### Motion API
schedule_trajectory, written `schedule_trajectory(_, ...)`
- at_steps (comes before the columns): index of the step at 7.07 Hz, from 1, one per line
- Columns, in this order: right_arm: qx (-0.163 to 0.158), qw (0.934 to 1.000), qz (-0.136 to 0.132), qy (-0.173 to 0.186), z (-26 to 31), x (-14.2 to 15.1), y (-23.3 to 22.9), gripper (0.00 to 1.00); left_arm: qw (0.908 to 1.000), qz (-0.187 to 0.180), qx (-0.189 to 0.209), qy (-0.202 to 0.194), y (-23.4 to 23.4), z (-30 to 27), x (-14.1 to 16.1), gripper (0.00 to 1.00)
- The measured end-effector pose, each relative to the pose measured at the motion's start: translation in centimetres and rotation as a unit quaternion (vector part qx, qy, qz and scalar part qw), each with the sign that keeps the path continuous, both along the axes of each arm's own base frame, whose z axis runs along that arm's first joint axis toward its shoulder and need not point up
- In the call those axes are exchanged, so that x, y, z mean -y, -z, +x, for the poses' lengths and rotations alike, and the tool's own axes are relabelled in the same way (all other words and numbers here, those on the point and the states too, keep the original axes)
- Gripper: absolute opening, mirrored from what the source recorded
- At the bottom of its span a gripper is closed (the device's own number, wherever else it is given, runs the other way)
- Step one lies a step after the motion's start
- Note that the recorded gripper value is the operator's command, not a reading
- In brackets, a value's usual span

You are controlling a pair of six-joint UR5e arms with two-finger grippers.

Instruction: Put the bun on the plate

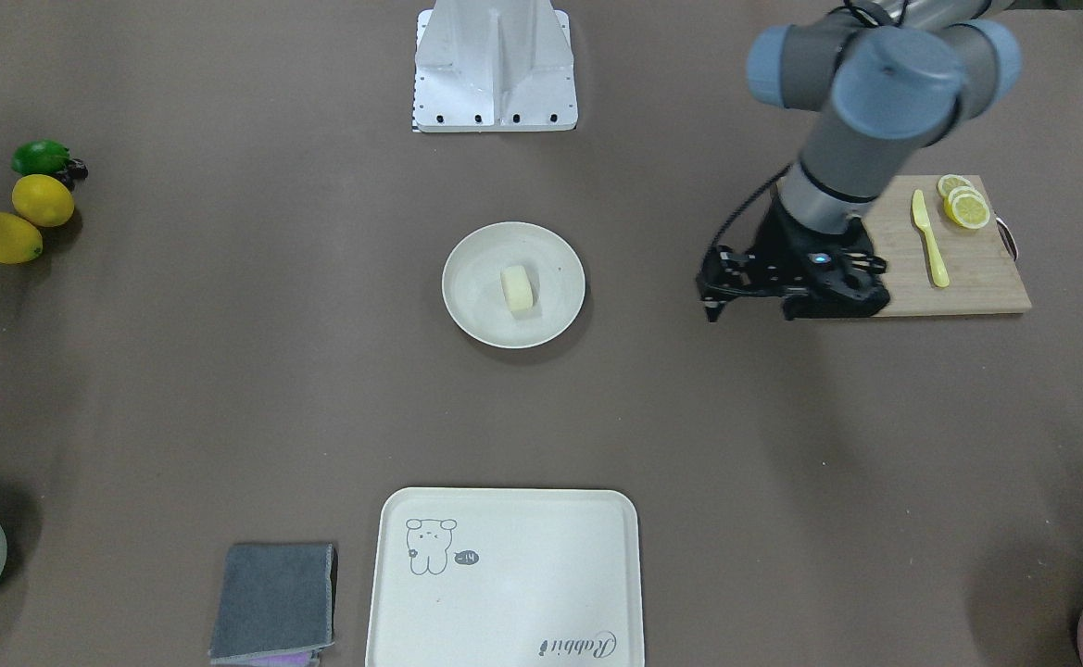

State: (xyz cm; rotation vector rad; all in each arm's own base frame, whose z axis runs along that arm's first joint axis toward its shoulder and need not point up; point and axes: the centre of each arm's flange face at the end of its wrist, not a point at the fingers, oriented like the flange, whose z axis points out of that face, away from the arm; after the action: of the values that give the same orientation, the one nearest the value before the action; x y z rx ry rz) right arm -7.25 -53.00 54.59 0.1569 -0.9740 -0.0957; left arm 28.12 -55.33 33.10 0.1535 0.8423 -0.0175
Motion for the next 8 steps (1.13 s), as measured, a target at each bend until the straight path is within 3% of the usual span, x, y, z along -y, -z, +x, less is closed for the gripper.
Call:
schedule_trajectory(2,-0.005,0.9998,0.017,0.008,1.4,-0.5,-0.9,1.00,0.9970,0.033,0.041,-0.056,-12.2,-14.1,3.6,0.97)
schedule_trajectory(3,-0.009,0.9998,0.015,0.010,2.1,-0.7,-1.5,1.00,0.9956,0.027,0.056,-0.070,-18.6,-19.9,4.1,0.98)
schedule_trajectory(4,-0.013,0.9999,0.008,0.006,2.9,-0.8,-1.9,1.00,0.9961,0.006,0.065,-0.059,-23.8,-25.2,3.8,0.97)
schedule_trajectory(6,-0.023,0.9996,0.011,0.009,4.0,-0.9,-2.9,1.00,0.9971,-0.022,0.067,-0.027,-29.3,-31.2,1.5,0.98)
schedule_trajectory(8,-0.056,0.9982,0.021,0.010,6.3,-0.8,-4.0,1.00,0.9977,-0.019,0.060,-0.024,-31.2,-31.8,0.8,0.97)
